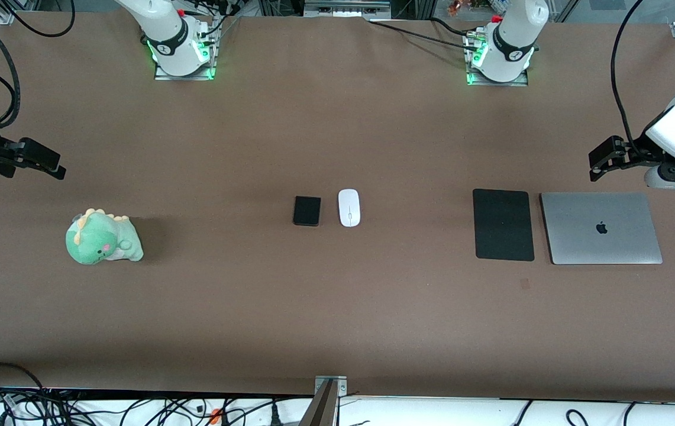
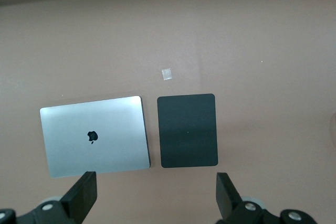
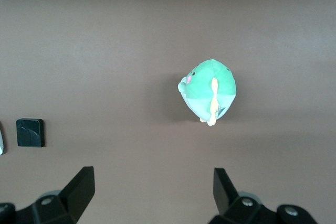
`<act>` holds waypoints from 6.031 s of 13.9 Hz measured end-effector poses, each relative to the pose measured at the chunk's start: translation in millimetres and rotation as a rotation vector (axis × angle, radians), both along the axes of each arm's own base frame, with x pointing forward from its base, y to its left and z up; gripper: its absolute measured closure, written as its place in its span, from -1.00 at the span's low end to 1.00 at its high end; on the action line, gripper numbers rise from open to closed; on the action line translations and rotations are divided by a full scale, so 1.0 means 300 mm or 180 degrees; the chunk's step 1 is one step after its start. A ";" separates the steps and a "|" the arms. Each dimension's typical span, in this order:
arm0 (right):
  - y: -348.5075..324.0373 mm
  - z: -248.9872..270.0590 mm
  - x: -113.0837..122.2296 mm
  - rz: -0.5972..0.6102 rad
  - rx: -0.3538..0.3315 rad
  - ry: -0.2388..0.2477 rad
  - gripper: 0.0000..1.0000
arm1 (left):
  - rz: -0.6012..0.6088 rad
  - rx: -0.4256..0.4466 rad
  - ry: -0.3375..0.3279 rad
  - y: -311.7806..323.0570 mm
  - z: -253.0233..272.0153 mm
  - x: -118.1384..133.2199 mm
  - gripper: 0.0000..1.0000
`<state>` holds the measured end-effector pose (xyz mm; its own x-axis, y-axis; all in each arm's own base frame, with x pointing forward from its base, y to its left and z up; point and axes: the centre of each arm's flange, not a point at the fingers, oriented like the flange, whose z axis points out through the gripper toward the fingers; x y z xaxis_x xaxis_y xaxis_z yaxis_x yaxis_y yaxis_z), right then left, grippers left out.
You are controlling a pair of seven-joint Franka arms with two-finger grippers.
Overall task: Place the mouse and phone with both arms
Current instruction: 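Move the left gripper toward the white mouse, then lower the left gripper over the white mouse and grasp it, then carry the mouse with the left gripper onto the black mouse pad, then release the mouse with the left gripper while the right gripper reaches the phone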
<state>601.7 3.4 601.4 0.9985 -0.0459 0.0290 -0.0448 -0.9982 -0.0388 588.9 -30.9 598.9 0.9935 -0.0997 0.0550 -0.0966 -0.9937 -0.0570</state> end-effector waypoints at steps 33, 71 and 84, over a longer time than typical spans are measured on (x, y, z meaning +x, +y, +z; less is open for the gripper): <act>-0.013 -0.003 -0.003 0.0026 -0.0156 0.0031 -1.00 | 0.0279 -0.0540 0.0532 -1.228 -0.963 -0.053 -1.00; 0.056 -0.014 -0.002 0.0142 -0.0153 0.0059 -1.00 | 0.0042 -0.0159 0.0956 -0.136 -1.149 0.282 -0.23; 0.363 -0.245 0.035 0.0643 -0.0381 0.0423 -1.00 | -0.0183 -0.0221 0.0526 -0.027 -1.388 0.031 -0.51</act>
<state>612.0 112.4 528.0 0.9825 0.1505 -0.1096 0.1590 -0.9846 0.0730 598.3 -38.9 182.6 0.9823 -0.1582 -0.0998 -0.1557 -0.9873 0.0328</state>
